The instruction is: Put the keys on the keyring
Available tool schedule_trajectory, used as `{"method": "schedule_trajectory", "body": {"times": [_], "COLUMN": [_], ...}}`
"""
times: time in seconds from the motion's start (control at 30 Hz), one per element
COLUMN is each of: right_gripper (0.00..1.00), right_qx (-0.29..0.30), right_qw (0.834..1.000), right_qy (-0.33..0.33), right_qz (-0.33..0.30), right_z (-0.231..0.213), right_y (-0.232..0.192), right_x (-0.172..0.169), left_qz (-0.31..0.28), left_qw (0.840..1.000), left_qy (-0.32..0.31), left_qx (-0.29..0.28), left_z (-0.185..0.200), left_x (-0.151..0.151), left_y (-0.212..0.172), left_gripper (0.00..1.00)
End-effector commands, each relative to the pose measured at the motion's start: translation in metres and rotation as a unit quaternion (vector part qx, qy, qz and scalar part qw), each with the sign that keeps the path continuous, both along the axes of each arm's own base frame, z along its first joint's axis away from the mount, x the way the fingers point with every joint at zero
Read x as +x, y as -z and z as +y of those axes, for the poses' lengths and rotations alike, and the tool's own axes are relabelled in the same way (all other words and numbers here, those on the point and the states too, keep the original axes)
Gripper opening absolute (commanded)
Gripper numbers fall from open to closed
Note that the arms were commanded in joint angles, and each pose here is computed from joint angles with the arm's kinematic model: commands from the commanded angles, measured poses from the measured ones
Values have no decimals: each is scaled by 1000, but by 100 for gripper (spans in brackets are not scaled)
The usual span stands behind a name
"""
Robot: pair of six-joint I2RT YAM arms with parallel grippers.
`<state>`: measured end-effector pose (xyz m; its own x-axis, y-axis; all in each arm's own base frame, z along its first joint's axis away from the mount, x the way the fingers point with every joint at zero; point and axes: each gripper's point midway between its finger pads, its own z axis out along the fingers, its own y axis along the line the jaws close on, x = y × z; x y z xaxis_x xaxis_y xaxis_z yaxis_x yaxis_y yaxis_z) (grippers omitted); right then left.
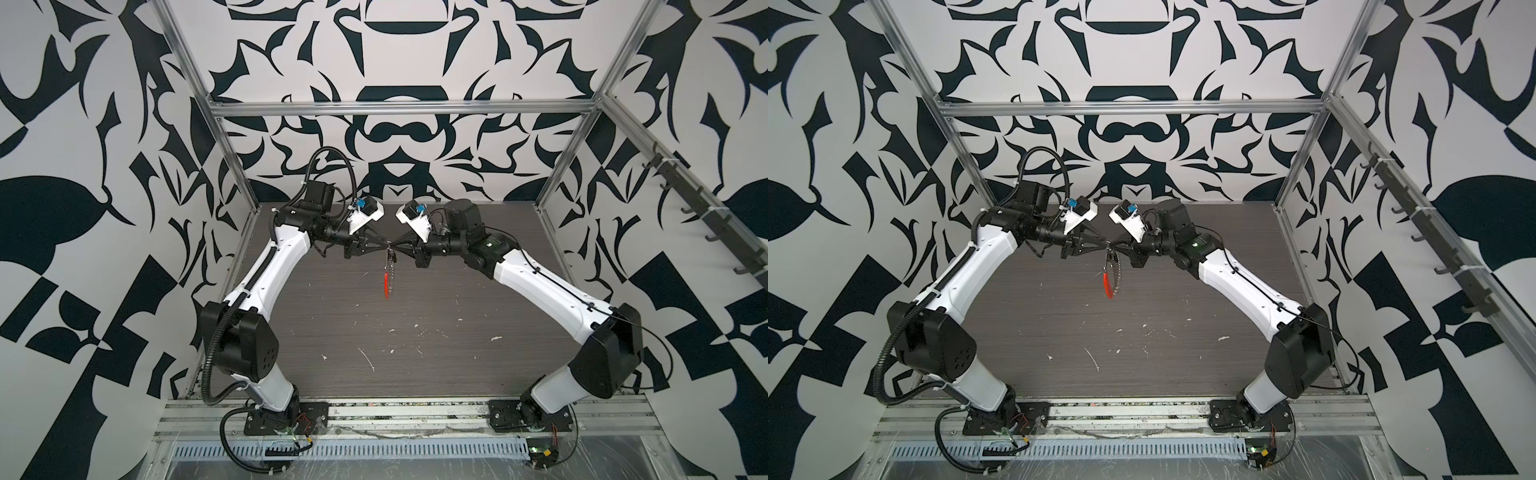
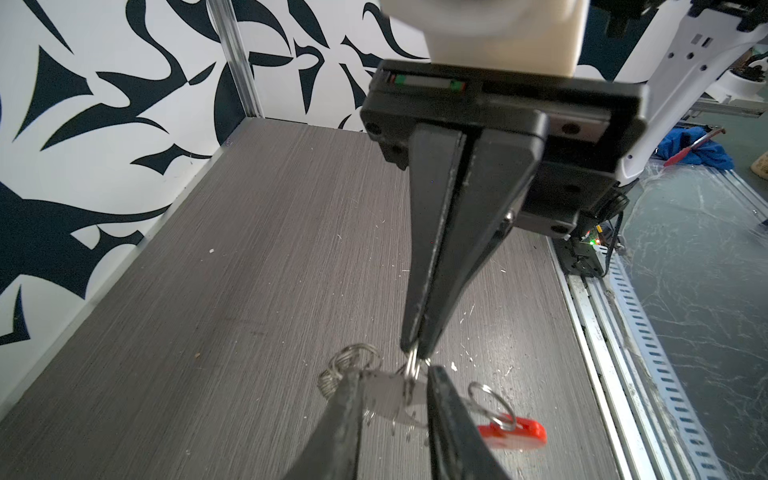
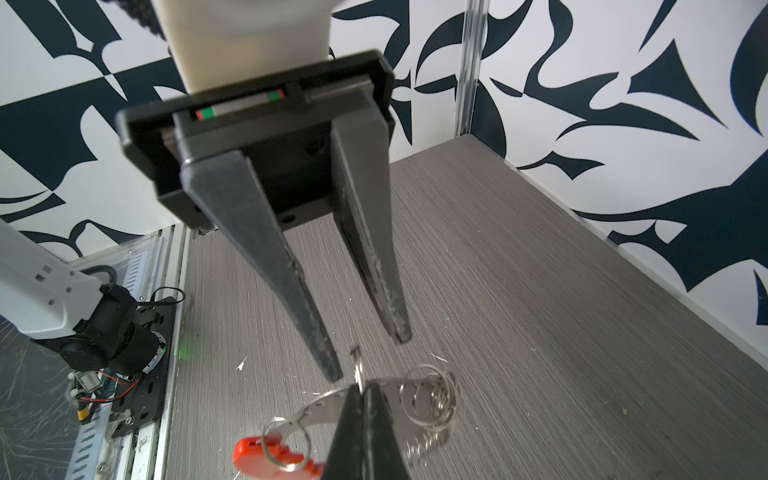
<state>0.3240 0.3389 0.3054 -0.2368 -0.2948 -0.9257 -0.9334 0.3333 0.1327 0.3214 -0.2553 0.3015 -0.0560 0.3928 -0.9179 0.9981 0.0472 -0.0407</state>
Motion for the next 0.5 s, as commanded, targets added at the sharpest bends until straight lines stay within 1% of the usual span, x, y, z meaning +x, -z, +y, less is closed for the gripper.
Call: {"method": "schedule_trajectory", "body": {"times": [0.0,0.1,0.23,0.37,0.47], "right_gripper": [0,0,0,0,0], "right_qx": [28,26,24,22,24], "right_qw": [998,998,998,998,998], "right_qy": [-11,-14,-16,-13,17], "right_qz": [-50,-50,-51,-51,-53], "right_z": [6,7,7,7,2], "right_y": [-40,-40,-41,-42,-46], "right_x": [-1,-2,-4,-4,2], "left_qz": [20,22,26,30,42], "left_qw": [1000,1000,999,999,997], "left_qy": [17,20,25,34,42], "left_qx": [-3,-3,-7,-19,-46], "left_z": [0,-2,-5,-7,-9], "left_x": [-8,-9,-9,-12,-14], "left_y": [-2,-2,-4,-7,-16], "left_gripper": [25,17,1,0,0]}}
